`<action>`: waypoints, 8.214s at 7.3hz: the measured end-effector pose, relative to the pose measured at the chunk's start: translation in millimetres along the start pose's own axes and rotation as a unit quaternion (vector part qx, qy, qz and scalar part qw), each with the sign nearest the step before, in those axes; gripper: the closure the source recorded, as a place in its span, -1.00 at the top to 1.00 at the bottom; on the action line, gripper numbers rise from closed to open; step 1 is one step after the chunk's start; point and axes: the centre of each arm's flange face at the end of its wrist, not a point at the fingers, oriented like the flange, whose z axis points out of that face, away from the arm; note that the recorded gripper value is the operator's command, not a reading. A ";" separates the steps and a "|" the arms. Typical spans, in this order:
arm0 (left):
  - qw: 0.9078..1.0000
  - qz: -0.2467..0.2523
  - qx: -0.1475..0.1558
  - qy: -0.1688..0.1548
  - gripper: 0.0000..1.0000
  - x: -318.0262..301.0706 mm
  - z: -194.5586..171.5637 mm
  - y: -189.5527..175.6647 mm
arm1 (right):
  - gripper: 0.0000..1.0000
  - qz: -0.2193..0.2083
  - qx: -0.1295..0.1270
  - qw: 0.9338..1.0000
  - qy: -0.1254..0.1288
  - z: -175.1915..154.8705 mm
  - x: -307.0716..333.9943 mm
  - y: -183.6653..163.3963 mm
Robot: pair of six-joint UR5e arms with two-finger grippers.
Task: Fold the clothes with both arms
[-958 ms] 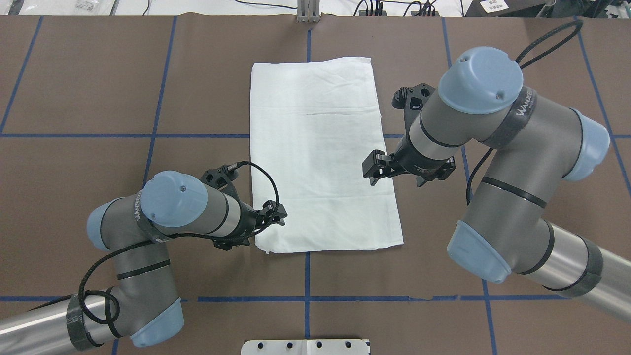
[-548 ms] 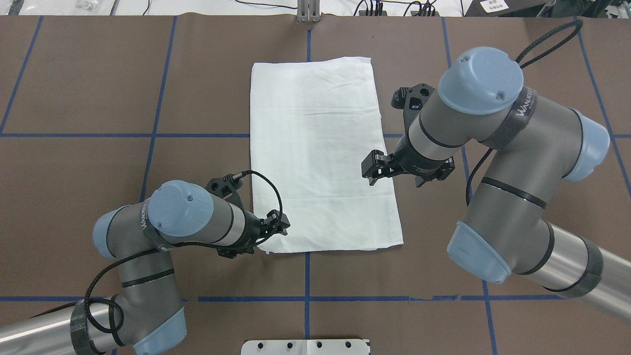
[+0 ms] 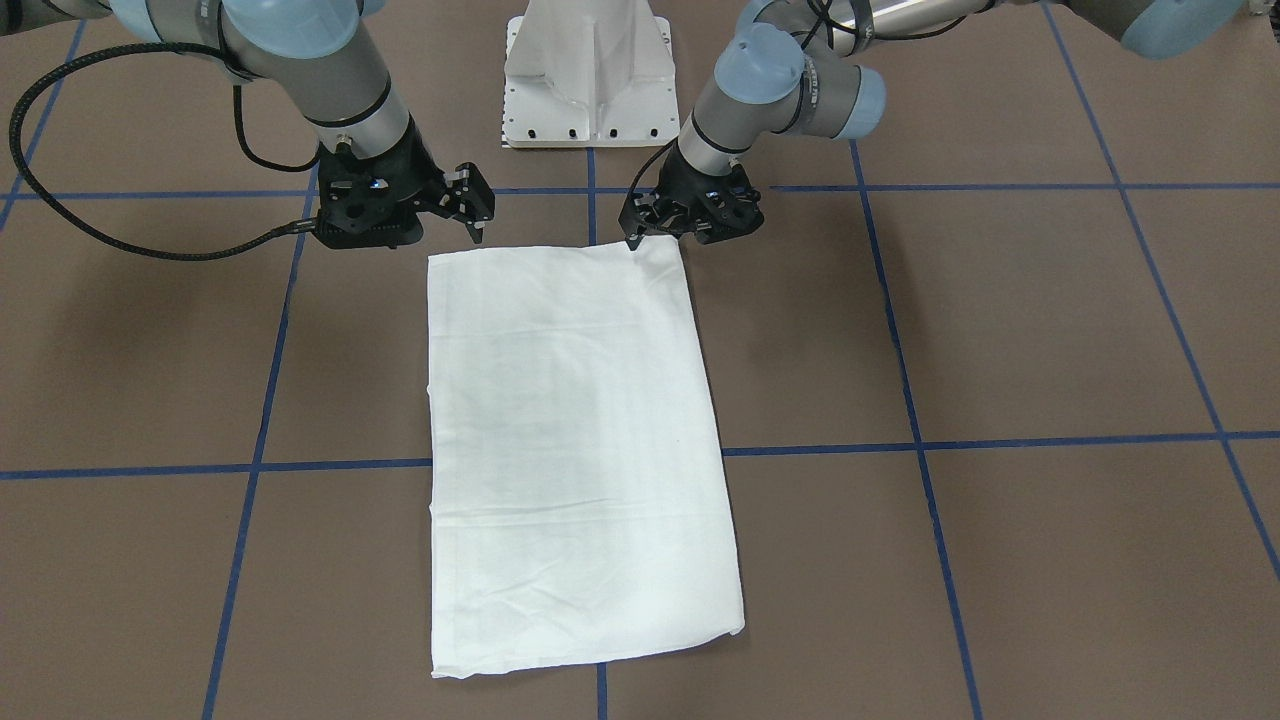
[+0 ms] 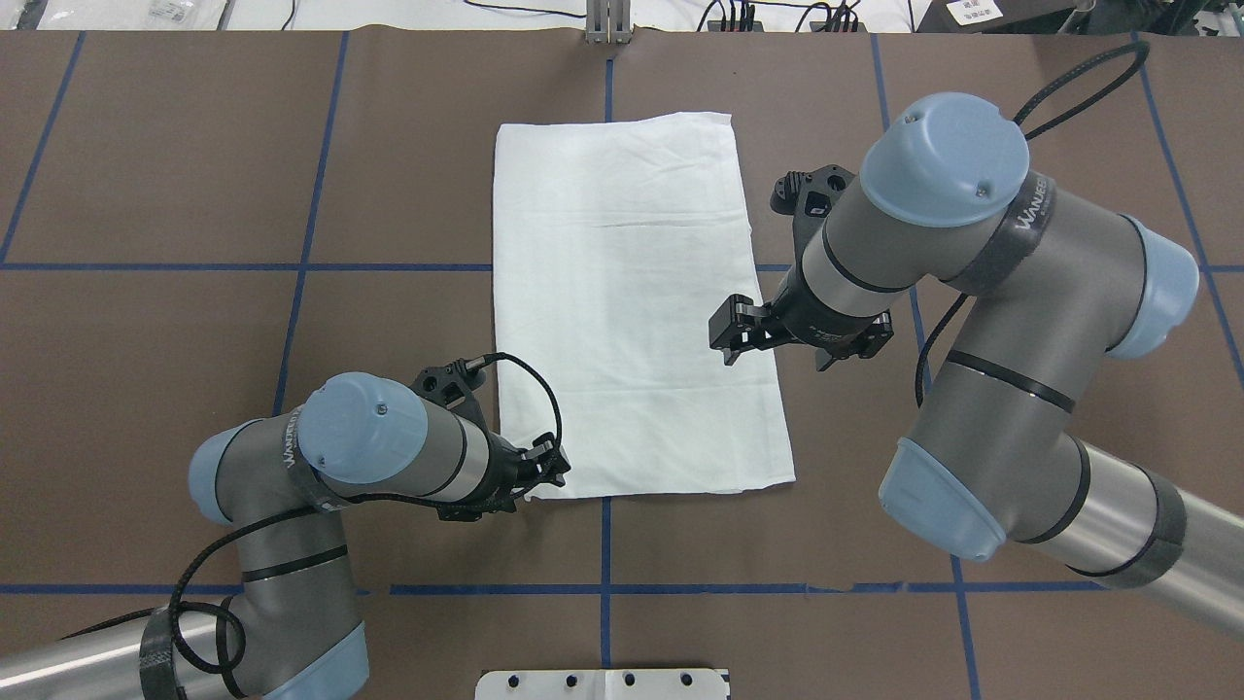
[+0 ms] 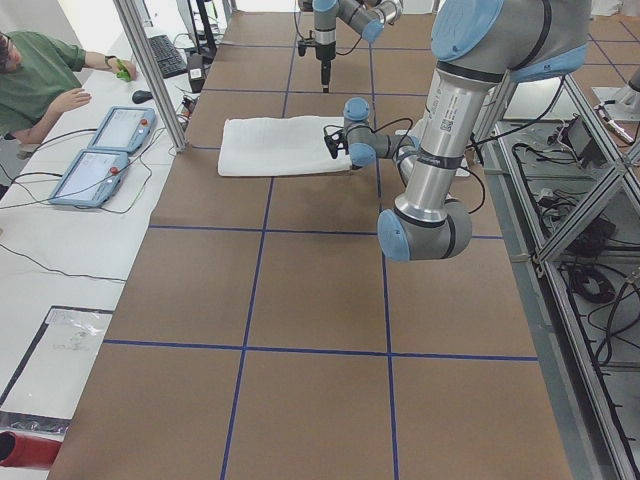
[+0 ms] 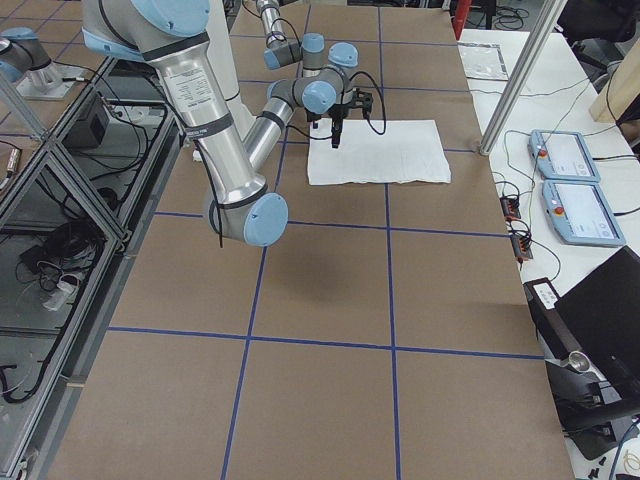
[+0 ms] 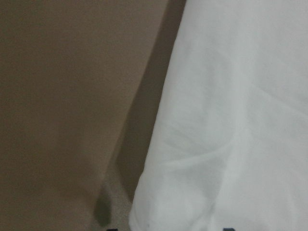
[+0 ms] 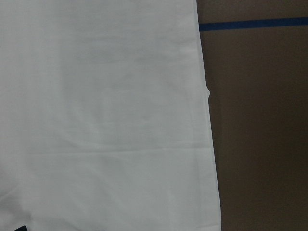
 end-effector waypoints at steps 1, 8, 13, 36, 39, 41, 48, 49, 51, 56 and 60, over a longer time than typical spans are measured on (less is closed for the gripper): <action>1.000 0.001 0.001 0.000 0.45 -0.1 -0.3 -0.4 | 1.00 0.001 -0.001 1.000 0.001 0.8 0.3 0.2; 1.000 0.002 0.009 -0.008 0.75 -7.5 2.0 -7.8 | 1.00 0.002 0.000 1.000 0.005 6.5 -2.5 3.0; 1.000 -0.001 0.016 -0.005 -0.17 -5.0 -0.7 -15.4 | 1.00 0.002 -0.002 1.000 0.007 10.0 -2.3 4.7; 0.999 0.009 0.026 0.025 -1.00 8.0 -28.4 -5.8 | 1.00 0.252 0.067 0.964 0.056 164.5 -14.0 70.1; 0.999 0.009 0.027 0.024 -1.00 7.5 -28.1 -6.8 | 1.00 0.252 0.061 0.963 0.069 162.5 -19.3 83.5; 0.999 0.009 0.027 0.024 -1.00 7.5 -28.1 -7.0 | 1.00 0.247 0.056 0.965 0.070 165.9 -23.7 92.5; 0.999 0.009 0.026 0.026 -1.00 9.1 -29.6 -5.9 | 0.19 0.239 0.047 0.967 0.073 173.6 -28.6 106.8; 0.999 0.009 0.026 0.027 -1.00 9.4 -29.5 -5.4 | -0.03 0.239 0.047 0.967 0.073 173.2 -28.8 106.4; 0.999 0.010 0.025 0.027 -1.00 9.6 -29.5 -5.0 | -0.50 0.239 0.047 0.967 0.073 173.1 -28.6 106.1; 0.999 0.010 0.025 0.027 -1.00 9.5 -29.2 -5.0 | -1.00 0.240 0.048 0.967 0.068 168.0 -34.0 103.2; 0.999 0.011 0.024 0.034 -1.00 9.7 -39.1 -2.4 | -1.00 0.249 0.051 0.966 0.038 138.3 -45.3 102.3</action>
